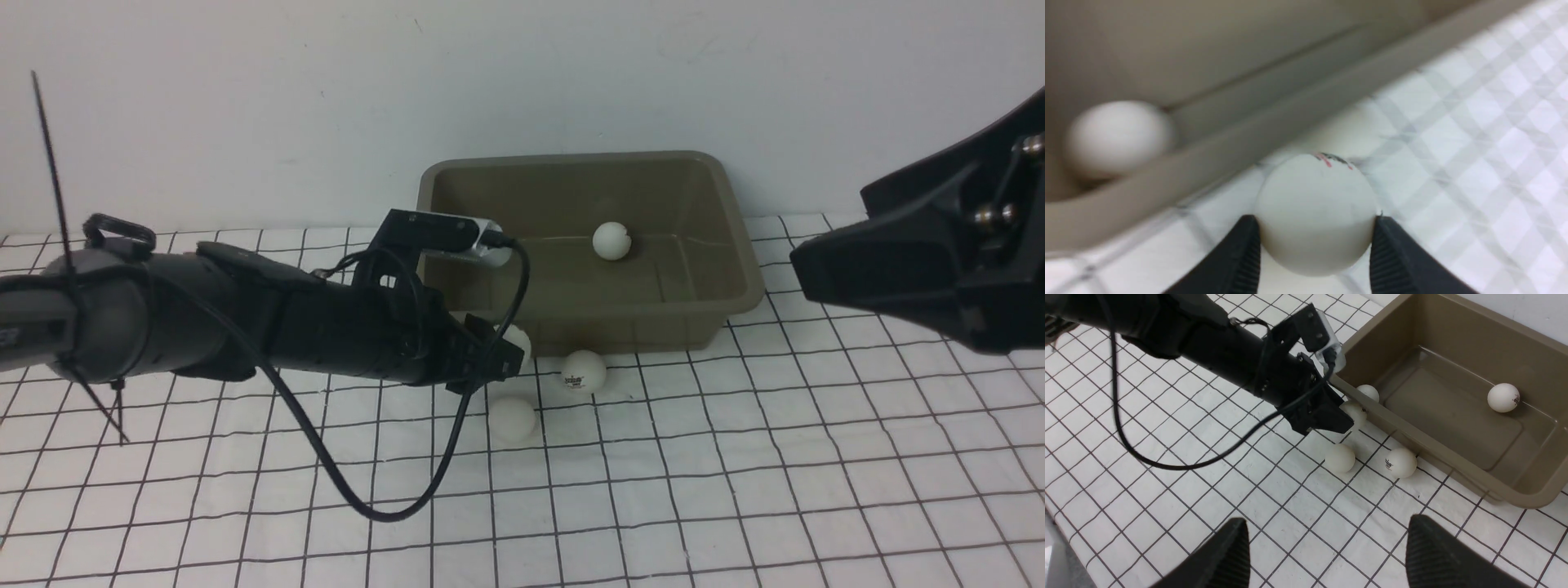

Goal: Put the table tennis balls into the box on the white checkered tablecloth.
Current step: 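Reach for and grasp a ping pong ball on the table beside the basket, then drop the ball into the bin, then reach for and grasp a ping pong ball on the table beside the basket, then drop the ball into the bin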

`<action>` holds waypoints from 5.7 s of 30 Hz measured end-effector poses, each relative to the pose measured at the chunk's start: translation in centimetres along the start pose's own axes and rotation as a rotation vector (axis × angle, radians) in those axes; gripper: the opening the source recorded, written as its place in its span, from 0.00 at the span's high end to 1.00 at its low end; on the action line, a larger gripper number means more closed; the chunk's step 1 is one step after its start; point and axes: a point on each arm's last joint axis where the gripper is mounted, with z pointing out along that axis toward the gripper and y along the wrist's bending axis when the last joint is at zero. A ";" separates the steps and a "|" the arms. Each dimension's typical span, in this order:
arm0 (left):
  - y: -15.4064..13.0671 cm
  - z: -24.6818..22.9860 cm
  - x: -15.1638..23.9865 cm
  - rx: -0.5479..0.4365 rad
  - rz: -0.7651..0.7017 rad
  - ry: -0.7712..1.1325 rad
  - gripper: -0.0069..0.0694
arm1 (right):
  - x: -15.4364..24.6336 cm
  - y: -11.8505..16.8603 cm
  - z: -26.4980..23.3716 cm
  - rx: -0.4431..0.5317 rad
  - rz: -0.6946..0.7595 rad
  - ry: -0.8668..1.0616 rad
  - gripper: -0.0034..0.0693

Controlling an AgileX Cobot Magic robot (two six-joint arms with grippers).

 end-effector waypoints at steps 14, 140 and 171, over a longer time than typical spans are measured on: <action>0.0 -1.1 -5.9 -0.108 0.243 -0.199 0.51 | 0.1 0.3 0.0 -0.033 0.016 0.016 0.32; -4.6 5.9 1.9 -0.202 0.231 0.218 0.29 | 0.2 0.8 0.0 -0.089 -0.053 0.017 0.32; -6.0 -1.2 -4.8 -0.266 0.384 -0.153 0.45 | 0.3 0.9 0.0 -0.099 -0.052 0.032 0.32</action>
